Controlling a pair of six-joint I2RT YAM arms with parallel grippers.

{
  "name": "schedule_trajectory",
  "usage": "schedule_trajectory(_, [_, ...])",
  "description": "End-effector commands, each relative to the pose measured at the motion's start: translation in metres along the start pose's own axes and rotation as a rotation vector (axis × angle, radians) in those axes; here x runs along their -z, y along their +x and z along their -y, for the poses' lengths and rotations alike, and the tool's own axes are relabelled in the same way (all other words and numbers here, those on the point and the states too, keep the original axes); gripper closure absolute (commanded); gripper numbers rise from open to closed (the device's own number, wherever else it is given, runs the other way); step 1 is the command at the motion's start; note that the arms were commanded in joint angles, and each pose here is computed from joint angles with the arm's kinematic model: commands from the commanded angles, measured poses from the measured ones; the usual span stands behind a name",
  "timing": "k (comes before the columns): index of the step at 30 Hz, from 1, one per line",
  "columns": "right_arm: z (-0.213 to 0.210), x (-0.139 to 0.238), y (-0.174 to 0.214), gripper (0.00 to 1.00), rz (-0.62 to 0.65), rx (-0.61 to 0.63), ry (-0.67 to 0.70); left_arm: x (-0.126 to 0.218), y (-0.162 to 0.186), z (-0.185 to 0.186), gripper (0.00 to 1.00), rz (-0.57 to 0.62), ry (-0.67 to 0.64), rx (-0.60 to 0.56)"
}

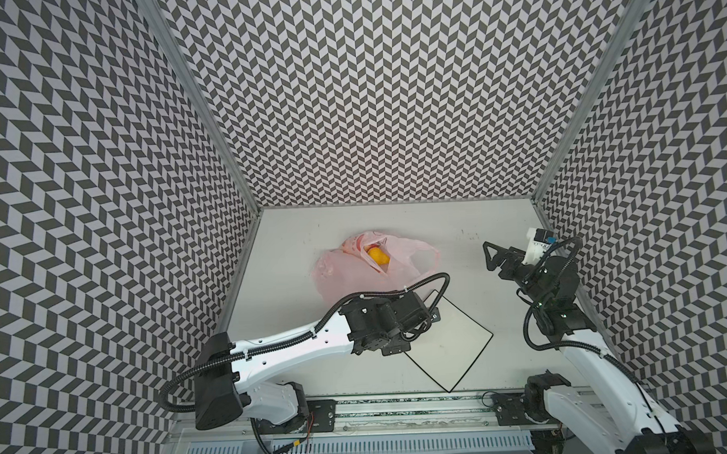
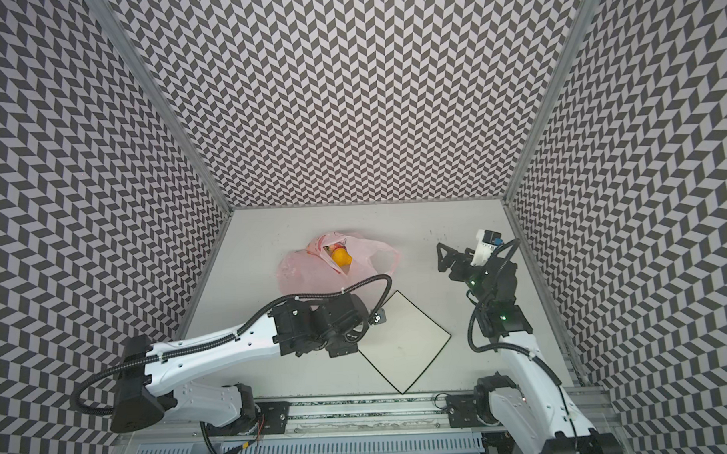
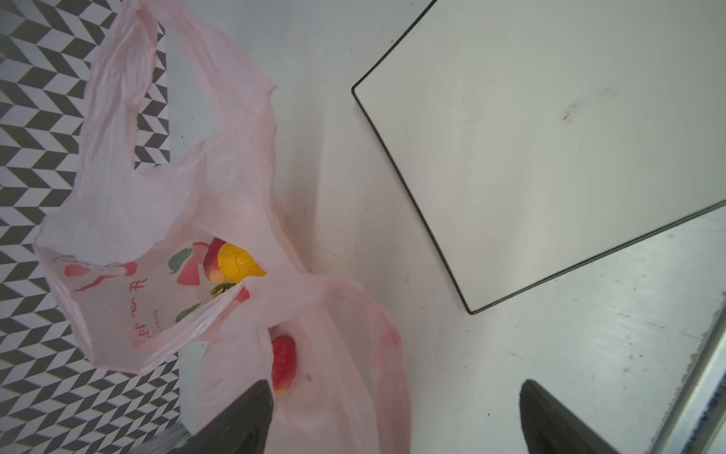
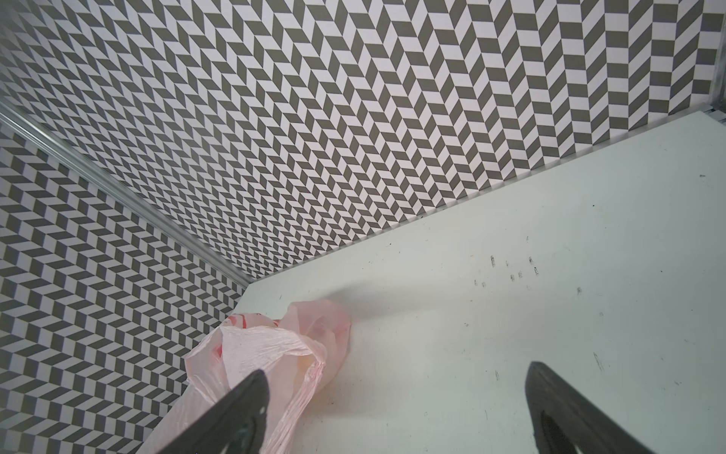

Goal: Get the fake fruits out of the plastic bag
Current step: 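Reach left gripper to bag handle while right gripper moves over bag opening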

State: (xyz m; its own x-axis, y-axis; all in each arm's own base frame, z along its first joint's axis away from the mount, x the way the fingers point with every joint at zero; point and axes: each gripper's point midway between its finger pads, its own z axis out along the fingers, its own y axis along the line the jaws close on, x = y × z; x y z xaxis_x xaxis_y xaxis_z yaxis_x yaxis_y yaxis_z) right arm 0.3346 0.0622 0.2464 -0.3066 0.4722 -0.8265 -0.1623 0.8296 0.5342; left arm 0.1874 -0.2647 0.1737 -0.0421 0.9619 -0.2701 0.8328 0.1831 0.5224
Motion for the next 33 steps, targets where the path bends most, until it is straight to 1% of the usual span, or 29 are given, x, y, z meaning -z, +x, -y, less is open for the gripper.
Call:
schedule_trajectory(1, [-0.005, 0.004, -0.005, 0.01, 0.027, -0.007, -0.018, 0.007, 0.014, -0.015, 0.05, -0.035, -0.081, -0.019])
schedule_trajectory(5, [-0.005, 0.005, -0.006, 0.01, 0.033, -0.008, -0.015, -0.001, 0.017, -0.015, 0.13, -0.048, -0.097, -0.031])
schedule_trajectory(9, [-0.006, 0.008, -0.009, 0.01, 0.044, -0.005, -0.014, -0.003, 0.011, -0.028, 0.31, -0.035, -0.148, -0.002])
schedule_trajectory(14, [-0.007, 0.01, -0.012, 0.01, 0.053, -0.003, -0.012, -0.005, 0.003, -0.035, 0.51, -0.007, -0.165, 0.024])
schedule_trajectory(17, [-0.009, 0.011, -0.015, 0.01, 0.056, 0.001, -0.014, -0.005, -0.001, -0.04, 0.69, 0.008, -0.166, 0.055])
schedule_trajectory(20, [-0.014, 0.014, -0.02, 0.01, 0.066, 0.005, -0.025, 0.002, -0.007, -0.054, 1.0, 0.046, -0.207, 0.127])
schedule_trajectory(23, [-0.026, 0.017, -0.026, 0.04, 0.071, 0.01, -0.074, 0.02, -0.021, -0.076, 1.0, 0.158, -0.285, 0.259])
schedule_trajectory(26, [-0.049, 0.019, -0.028, 0.09, 0.042, 0.006, -0.181, 0.048, -0.036, -0.101, 1.0, 0.34, -0.364, 0.462])
schedule_trajectory(27, [-0.057, 0.019, -0.028, 0.11, 0.028, 0.0, -0.219, 0.06, -0.038, -0.111, 1.0, 0.413, -0.394, 0.554])
schedule_trajectory(28, [-0.064, 0.018, -0.027, 0.13, 0.011, 0.0, -0.252, 0.072, -0.04, -0.118, 1.0, 0.493, -0.404, 0.647])
schedule_trajectory(31, [-0.089, 0.013, -0.018, 0.18, -0.051, 0.023, -0.32, 0.098, -0.037, -0.127, 1.0, 0.708, -0.393, 0.868])
schedule_trajectory(33, [-0.11, 0.008, -0.007, 0.19, -0.092, 0.057, -0.353, 0.11, -0.025, -0.13, 1.0, 0.812, -0.389, 0.994])
